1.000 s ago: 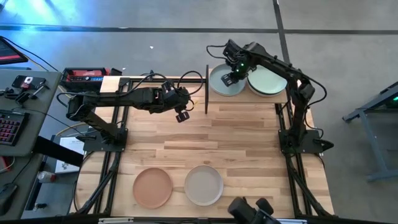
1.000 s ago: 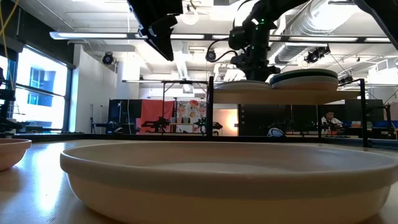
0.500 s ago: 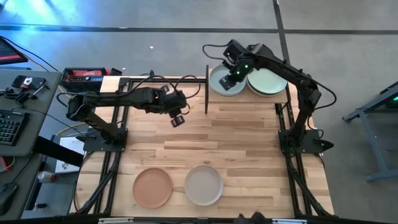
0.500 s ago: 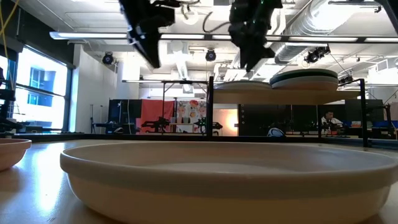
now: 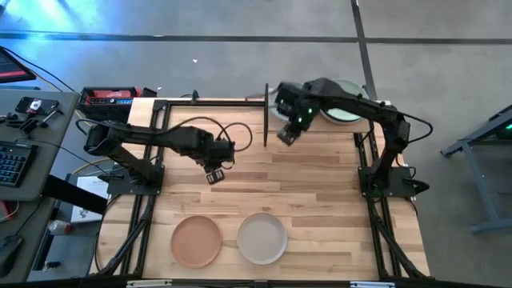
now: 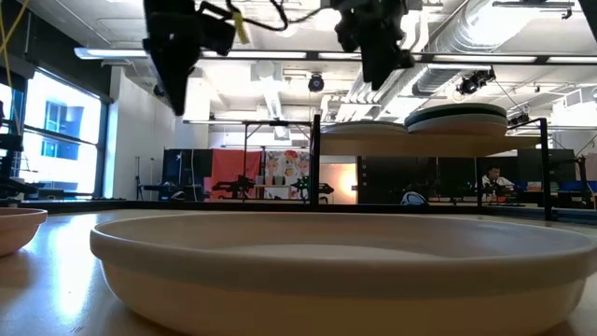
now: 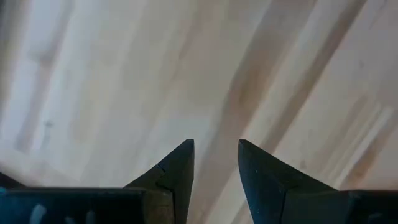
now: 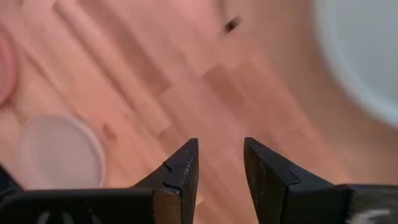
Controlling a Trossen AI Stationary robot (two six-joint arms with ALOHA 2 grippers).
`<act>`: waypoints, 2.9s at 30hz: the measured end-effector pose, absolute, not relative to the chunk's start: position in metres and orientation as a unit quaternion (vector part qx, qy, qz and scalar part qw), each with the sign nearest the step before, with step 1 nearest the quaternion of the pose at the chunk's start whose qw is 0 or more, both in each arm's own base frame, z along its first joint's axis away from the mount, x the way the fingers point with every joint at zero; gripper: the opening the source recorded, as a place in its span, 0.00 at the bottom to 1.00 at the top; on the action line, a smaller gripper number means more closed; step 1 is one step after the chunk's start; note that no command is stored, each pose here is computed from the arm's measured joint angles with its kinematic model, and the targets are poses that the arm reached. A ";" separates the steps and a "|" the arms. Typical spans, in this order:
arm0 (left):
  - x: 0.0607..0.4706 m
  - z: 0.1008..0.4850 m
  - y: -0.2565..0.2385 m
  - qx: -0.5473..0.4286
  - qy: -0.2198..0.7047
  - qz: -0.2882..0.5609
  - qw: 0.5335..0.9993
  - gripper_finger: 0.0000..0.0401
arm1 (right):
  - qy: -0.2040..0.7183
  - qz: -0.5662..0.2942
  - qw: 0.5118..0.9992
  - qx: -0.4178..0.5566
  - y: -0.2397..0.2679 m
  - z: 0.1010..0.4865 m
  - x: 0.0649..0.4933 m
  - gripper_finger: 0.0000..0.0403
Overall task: Place and stack plates onto a shelf
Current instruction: Stack the light brown plate on top of the blue plate on the shelf
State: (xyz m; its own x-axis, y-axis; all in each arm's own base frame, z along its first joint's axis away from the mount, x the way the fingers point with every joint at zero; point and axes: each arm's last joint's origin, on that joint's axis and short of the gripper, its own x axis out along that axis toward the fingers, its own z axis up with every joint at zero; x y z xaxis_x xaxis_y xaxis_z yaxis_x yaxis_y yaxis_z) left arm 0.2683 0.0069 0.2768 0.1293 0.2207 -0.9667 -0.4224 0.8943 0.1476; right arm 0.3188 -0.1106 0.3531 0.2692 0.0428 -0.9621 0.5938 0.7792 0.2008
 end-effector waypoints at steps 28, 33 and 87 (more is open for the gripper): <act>0.244 0.233 -0.083 -0.105 0.654 0.164 0.731 0.29 | 0.508 -0.189 0.763 0.352 0.119 0.280 0.349 0.26; 0.251 0.234 -0.092 -0.152 0.615 0.167 0.756 0.29 | 0.521 -0.187 0.754 0.355 0.138 0.243 0.338 0.26; 0.263 0.238 -0.104 -0.192 0.564 0.129 0.793 0.29 | 0.505 -0.273 0.710 0.409 0.170 0.139 0.331 0.13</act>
State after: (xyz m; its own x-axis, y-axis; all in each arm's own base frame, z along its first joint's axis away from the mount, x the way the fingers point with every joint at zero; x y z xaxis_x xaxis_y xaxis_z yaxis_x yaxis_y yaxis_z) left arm 0.2632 -0.1038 0.2377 0.3312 -0.0120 -0.9435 -0.4217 0.8926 -0.1594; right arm 0.3312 0.1701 0.1395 0.3418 0.0255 -0.9394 0.7995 0.5174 0.3049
